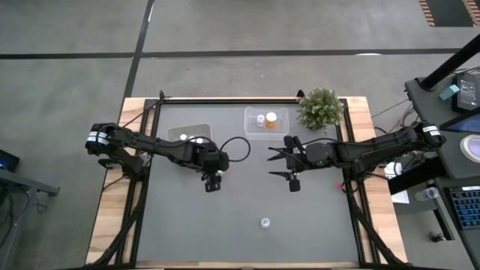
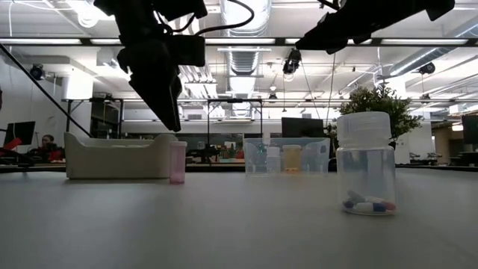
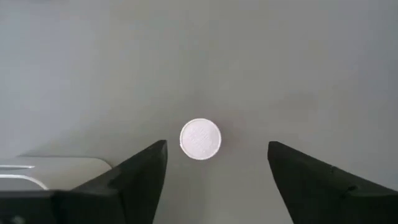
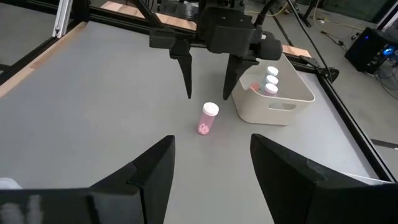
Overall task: Pick and place medicine bottles into bin by pill shape (circle, oval)
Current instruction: Put the small pink pill bottle into the gray bin
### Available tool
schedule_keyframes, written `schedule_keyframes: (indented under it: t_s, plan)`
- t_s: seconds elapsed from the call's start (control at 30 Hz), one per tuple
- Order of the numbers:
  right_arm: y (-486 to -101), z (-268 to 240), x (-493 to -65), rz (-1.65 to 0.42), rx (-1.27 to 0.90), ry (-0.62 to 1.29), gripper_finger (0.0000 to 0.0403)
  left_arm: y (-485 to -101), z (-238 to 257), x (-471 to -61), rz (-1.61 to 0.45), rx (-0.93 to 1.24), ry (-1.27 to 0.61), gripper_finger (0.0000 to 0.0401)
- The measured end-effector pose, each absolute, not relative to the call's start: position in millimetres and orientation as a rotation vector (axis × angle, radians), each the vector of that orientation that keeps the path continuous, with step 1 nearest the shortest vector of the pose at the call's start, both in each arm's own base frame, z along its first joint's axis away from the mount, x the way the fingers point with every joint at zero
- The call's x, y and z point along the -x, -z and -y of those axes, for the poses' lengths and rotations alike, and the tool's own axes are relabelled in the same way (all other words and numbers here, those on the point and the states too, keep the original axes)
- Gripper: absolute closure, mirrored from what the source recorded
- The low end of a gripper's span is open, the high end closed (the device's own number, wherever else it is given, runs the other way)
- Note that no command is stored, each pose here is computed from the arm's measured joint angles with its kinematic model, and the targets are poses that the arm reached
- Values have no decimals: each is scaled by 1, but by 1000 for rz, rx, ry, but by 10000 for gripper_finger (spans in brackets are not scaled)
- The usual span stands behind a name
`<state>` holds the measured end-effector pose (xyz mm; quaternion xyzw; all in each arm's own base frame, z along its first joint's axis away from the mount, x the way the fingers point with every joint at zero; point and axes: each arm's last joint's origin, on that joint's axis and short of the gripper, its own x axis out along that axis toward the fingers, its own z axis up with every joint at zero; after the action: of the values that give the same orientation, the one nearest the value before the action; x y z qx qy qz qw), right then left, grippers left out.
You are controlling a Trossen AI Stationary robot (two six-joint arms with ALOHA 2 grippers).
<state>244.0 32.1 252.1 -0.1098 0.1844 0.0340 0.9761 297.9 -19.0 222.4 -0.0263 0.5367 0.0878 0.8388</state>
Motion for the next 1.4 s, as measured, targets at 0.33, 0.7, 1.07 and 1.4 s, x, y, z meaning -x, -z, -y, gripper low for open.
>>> schedule_keyframes:
  t_s: [0.33, 0.7, 1.07, 1.4]
  plan:
    - [-252, -32, -244, -372, 225, -69, 200, -213, 16, -301, -1076, 59, -189, 153]
    - [-252, -32, -244, -372, 229, -70, 200, -202, 13, -298, -1063, 63, -195, 160]
    - [-252, -32, -244, -372, 229, -70, 200, -191, 12, -295, -1044, 65, -202, 160]
    - [-252, -32, -244, -372, 229, -70, 200, -188, 11, -294, -1053, 41, -224, 204]
